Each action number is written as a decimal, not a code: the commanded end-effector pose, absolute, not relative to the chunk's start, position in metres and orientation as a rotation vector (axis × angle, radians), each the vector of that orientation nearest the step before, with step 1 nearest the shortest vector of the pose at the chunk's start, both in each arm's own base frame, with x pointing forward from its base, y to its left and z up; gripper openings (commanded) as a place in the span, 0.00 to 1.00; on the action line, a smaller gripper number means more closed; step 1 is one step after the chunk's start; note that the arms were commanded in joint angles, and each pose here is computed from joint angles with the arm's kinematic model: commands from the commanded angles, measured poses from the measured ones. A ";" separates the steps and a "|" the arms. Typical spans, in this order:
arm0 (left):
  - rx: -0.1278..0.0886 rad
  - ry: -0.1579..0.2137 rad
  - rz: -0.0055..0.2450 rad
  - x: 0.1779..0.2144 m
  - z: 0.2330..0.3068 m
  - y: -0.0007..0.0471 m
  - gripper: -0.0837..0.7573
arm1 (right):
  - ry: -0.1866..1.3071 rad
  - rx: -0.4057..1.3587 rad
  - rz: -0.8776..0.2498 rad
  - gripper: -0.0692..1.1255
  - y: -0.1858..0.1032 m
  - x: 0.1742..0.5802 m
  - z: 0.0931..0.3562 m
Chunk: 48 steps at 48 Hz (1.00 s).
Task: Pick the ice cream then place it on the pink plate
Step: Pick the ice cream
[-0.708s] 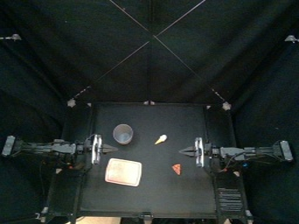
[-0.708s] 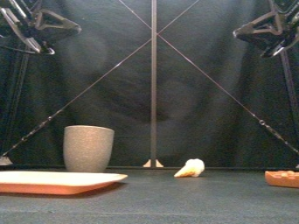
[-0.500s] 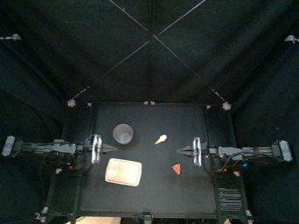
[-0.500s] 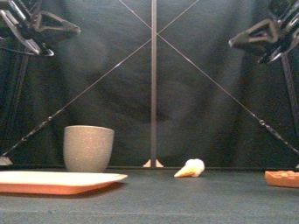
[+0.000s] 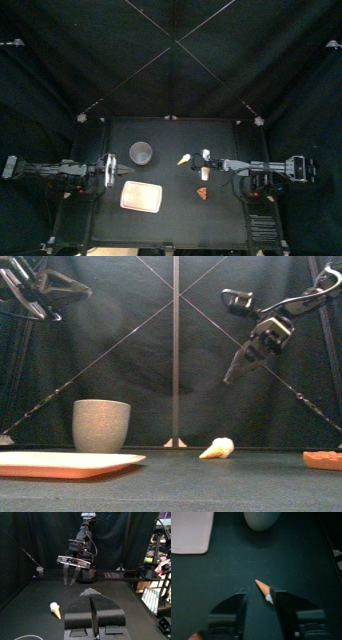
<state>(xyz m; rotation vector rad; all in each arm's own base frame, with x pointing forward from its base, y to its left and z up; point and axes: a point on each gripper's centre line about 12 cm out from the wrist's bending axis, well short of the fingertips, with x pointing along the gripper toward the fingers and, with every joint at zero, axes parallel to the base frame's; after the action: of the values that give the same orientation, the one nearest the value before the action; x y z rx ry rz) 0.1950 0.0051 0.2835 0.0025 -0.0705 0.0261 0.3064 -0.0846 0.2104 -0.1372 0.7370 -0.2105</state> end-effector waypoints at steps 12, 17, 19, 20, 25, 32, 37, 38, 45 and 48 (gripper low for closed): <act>0.006 -0.086 0.027 0.1960 0.2882 0.0054 0.08 | 1.045 -0.222 -0.289 0.93 -0.136 0.317 0.168; 0.006 -0.084 0.027 0.1959 0.2875 0.0054 0.08 | 1.086 -0.218 -0.293 0.93 -0.145 0.326 0.158; 0.006 -0.084 0.027 0.1958 0.2871 0.0054 0.08 | 1.092 -0.217 -0.291 0.93 -0.147 0.330 0.155; 0.007 -0.083 0.027 0.1958 0.2869 0.0053 0.08 | 1.090 -0.218 -0.290 0.93 -0.147 0.333 0.155; 0.007 -0.083 0.029 0.1958 0.2869 0.0057 0.08 | 1.089 -0.218 -0.285 0.93 -0.149 0.344 0.152; 0.007 -0.080 0.029 0.1959 0.2865 0.0057 0.08 | 1.090 -0.206 -0.279 0.93 -0.149 0.354 0.148; 0.007 -0.080 0.028 0.1959 0.2865 0.0056 0.08 | 1.102 -0.189 -0.273 0.93 -0.148 0.359 0.142; 0.006 -0.080 0.029 0.1959 0.2865 0.0057 0.08 | 1.104 -0.184 -0.272 0.93 -0.147 0.361 0.141; 0.009 -0.078 0.028 0.1959 0.2864 0.0056 0.08 | 1.120 -0.170 -0.264 0.91 -0.146 0.366 0.132; 0.007 -0.077 0.029 0.1958 0.2857 0.0057 0.08 | 1.131 -0.161 -0.263 0.89 -0.146 0.367 0.129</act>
<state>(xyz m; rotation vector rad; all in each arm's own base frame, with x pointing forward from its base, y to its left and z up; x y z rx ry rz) 0.1947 0.0053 0.2816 0.0055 -0.0659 0.0273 0.3605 -0.1436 0.1178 -0.1630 1.1627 -0.2533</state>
